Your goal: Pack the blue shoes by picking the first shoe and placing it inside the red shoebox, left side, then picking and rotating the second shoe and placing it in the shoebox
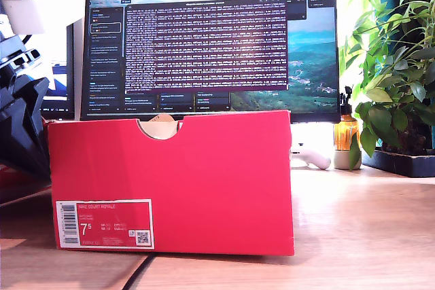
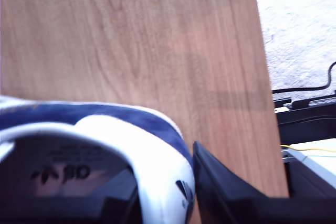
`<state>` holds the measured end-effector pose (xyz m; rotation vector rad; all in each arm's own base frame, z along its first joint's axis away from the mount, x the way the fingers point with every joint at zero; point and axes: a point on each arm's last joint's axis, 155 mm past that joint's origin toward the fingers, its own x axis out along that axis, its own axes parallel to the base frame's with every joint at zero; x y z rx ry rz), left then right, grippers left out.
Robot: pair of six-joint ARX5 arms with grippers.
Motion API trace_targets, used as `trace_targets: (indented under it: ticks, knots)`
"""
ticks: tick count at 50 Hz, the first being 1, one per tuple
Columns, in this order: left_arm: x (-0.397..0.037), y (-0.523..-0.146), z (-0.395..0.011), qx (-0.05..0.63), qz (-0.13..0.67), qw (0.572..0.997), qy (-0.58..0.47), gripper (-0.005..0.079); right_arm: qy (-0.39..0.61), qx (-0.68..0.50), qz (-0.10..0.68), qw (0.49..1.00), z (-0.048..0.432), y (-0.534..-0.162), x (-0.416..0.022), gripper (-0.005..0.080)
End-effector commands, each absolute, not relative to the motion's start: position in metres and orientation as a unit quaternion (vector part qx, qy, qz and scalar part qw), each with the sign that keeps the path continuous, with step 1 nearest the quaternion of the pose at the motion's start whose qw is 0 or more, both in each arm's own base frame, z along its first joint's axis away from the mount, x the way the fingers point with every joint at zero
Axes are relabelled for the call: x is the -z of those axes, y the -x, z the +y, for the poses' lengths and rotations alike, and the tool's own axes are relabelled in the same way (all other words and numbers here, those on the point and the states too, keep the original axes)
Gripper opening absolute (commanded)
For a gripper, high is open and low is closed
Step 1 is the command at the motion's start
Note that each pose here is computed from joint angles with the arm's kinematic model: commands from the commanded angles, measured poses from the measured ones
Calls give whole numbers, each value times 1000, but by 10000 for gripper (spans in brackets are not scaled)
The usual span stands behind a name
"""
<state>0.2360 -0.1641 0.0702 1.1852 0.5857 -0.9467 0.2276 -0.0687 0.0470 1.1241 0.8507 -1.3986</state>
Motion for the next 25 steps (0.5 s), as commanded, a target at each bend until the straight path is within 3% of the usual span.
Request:
trace_targets:
  ticks: [1,15,25]
  knots:
    - [-68,-236,-167,427,265,686,-526,-18,-455,601,370,544,-72,-218,-40,-10]
    - [-68,-236,-167,427,265,686,-526,-18,-431,575,381,582,-75,-222,-79,-10]
    - [-68,-236,-167,427,265,686,-526,-18,-399,525,371,654,-84,-240,-120,-10]
